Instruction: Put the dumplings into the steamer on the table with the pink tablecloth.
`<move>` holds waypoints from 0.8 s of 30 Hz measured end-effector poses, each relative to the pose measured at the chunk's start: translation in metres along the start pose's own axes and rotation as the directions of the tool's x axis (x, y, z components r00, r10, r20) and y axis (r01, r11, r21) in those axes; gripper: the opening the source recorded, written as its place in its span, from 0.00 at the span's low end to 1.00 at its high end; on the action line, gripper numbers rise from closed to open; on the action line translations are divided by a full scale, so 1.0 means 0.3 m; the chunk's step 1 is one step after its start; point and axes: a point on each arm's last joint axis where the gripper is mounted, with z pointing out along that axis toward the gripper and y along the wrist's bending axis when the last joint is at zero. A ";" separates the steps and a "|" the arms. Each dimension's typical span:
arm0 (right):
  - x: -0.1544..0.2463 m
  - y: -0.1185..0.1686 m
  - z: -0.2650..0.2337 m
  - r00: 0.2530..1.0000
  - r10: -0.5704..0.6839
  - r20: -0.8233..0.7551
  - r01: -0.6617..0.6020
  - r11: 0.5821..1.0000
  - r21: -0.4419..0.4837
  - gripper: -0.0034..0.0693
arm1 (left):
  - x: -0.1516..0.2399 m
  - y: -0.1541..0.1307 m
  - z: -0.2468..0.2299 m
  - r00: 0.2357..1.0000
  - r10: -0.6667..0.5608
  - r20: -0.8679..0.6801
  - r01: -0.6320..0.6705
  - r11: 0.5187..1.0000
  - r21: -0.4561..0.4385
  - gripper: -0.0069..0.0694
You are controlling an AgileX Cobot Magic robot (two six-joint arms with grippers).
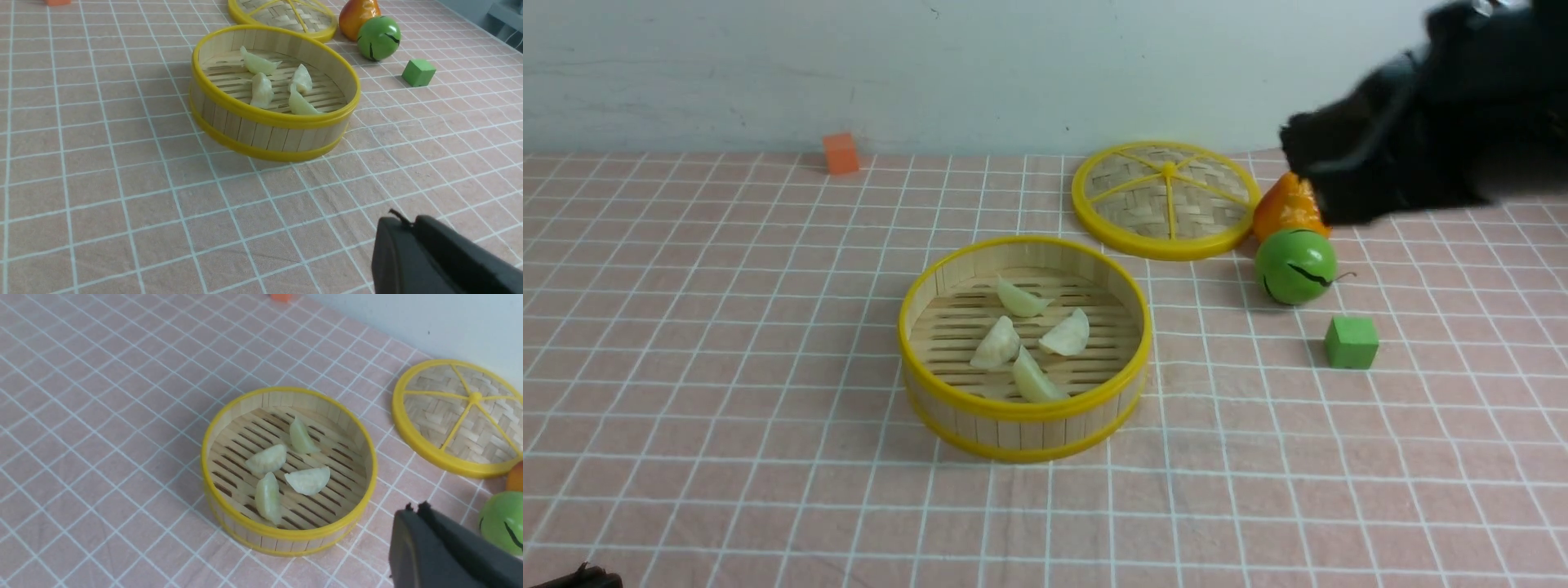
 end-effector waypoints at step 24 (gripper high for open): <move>0.223 -0.001 -0.311 0.979 -0.001 0.205 0.002 1.000 -0.002 0.04 | 0.000 0.000 0.000 1.000 -0.003 0.000 0.003 1.000 0.001 0.17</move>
